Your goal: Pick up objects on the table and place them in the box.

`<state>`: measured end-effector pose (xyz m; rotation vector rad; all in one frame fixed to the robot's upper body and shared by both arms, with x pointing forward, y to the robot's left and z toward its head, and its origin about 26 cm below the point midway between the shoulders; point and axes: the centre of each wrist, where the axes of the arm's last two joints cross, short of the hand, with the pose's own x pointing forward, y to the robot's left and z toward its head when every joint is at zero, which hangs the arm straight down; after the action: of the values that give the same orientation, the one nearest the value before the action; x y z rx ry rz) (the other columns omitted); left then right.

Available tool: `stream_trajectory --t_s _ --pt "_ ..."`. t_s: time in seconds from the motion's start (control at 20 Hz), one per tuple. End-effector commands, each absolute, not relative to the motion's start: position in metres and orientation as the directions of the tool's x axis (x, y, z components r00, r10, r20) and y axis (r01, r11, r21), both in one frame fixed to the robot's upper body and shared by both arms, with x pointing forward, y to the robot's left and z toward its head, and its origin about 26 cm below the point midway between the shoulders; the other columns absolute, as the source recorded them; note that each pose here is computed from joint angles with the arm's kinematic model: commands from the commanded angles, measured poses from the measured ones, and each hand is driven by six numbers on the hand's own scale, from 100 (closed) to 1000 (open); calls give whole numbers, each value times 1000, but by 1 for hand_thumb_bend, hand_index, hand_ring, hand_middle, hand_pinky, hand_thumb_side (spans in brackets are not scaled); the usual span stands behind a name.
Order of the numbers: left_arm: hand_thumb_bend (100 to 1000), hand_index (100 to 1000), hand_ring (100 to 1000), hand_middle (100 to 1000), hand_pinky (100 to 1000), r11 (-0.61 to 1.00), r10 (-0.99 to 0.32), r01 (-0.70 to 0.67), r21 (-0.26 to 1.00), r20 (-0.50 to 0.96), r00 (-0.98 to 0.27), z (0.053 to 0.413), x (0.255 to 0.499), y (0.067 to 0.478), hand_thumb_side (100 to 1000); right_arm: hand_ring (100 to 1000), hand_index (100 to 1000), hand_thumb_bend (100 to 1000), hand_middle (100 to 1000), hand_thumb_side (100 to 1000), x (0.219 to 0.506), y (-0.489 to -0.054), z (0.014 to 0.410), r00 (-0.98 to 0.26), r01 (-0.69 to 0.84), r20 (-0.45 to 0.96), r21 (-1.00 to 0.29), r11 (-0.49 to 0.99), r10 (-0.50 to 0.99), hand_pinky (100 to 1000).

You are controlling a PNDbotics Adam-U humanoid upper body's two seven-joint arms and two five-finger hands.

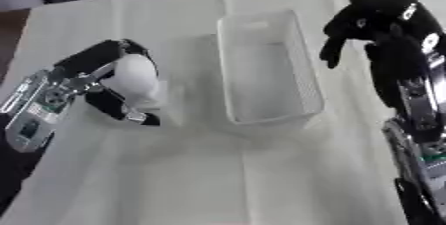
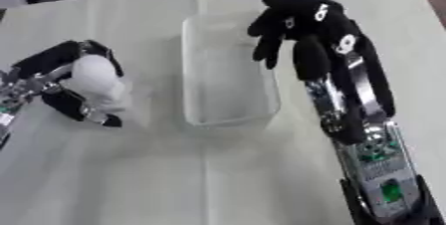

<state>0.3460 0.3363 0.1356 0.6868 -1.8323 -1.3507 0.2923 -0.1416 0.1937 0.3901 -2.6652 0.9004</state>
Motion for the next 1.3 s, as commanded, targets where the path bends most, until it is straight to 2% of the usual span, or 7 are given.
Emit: stream_trajectory --t_s 0.05,0.15,0.25,0.75,0.95,1.3 --pt "100 397 243 220 100 461 -752 -62 885 353 -557 138 346 337 316 443 852 100 585 840 289 -143 199 -924 -339 346 -550 764 -161 293" --pt "100 378 222 195 100 575 -712 -82 814 449 -541 131 347 332 366 442 851 100 584 840 289 -143 198 -924 -339 348 -549 764 -160 291" --pt "100 376 221 191 100 648 -673 -80 758 519 -527 124 347 326 369 442 850 100 584 840 289 -143 198 -924 -338 348 -549 765 -159 291" --pt "100 376 221 187 100 740 -600 -59 670 617 -510 115 346 316 404 441 850 100 582 838 289 -144 198 -924 -332 351 -545 770 -151 289" --pt "100 382 224 192 100 791 -549 -88 606 638 -540 125 343 316 429 440 850 100 581 838 290 -143 197 -924 -331 352 -545 770 -148 287" --pt "100 388 237 201 100 842 -478 -122 525 624 -619 169 327 327 432 439 850 100 580 837 291 -144 195 -923 -329 359 -546 770 -139 286"
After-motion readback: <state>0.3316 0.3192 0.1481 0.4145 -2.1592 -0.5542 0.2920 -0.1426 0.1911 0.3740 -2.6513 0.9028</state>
